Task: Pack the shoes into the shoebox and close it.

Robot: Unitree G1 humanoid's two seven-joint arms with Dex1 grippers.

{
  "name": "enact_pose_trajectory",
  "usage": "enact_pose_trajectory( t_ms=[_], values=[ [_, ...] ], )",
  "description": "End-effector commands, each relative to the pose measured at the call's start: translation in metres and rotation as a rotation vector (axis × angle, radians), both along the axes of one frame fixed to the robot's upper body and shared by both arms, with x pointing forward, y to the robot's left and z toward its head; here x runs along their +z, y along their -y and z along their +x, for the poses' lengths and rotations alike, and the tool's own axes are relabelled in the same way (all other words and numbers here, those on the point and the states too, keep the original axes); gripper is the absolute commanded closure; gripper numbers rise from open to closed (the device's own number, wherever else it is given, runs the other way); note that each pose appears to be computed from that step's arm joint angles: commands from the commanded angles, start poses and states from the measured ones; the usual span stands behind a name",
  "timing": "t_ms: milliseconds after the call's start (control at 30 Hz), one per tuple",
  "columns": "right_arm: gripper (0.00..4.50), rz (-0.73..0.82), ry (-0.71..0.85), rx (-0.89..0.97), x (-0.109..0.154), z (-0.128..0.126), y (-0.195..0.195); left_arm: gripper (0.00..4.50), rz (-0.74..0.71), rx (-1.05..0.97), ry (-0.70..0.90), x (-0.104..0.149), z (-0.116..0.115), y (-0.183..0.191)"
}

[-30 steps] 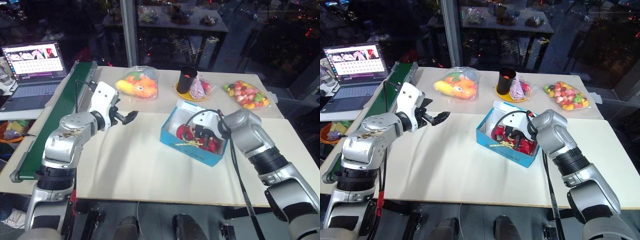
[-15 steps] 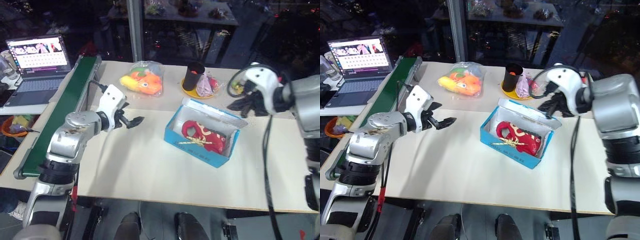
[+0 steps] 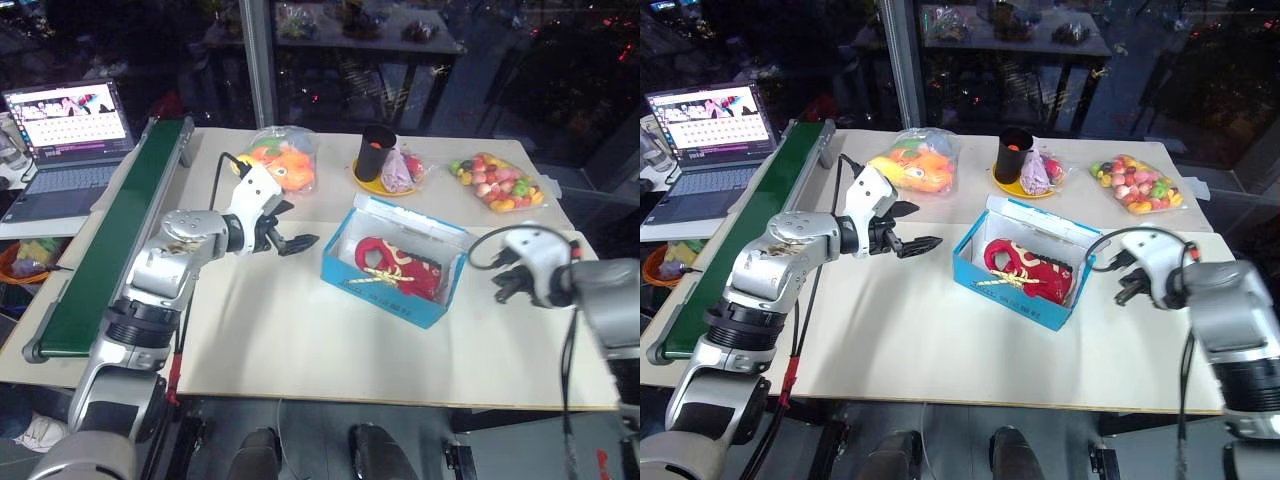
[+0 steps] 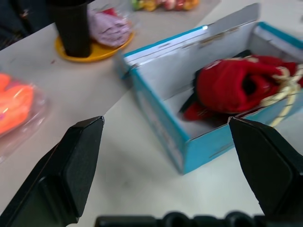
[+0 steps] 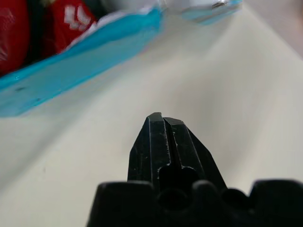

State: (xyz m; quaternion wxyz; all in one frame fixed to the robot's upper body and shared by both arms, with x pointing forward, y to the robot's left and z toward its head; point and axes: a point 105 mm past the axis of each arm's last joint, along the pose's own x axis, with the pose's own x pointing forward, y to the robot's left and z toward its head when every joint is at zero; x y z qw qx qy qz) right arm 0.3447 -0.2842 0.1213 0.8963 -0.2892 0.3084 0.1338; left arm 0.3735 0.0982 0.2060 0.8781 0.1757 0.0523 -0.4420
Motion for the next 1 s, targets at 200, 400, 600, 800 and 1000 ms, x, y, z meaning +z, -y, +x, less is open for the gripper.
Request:
enact_pose_trajectory(
  t_ms=[200, 400, 600, 800, 1000],
  values=[
    [4.48, -0.161, 0.223, 0.015, 0.008, 0.043, 0.010, 0.00, 0.041, -0.072, 0.055, 0.022, -0.018, -0.009],
    [4.48, -0.175, 0.342, 0.054, 0.018, 0.071, 0.005, 0.00, 0.055, -0.078, 0.042, 0.023, -0.025, -0.011],
    [4.48, 0.004, 0.294, 0.121, -0.002, 0.085, -0.027, 0.00, 0.051, -0.084, 0.037, 0.023, -0.032, -0.009],
    [4.48, 0.178, 0.109, 0.245, -0.034, 0.060, -0.067, 0.00, 0.055, -0.057, 0.039, 0.023, -0.032, -0.015],
    [4.48, 0.274, 0.099, 0.317, -0.023, 0.030, -0.115, 0.00, 0.048, -0.062, 0.030, 0.019, -0.033, -0.012]
  ],
)
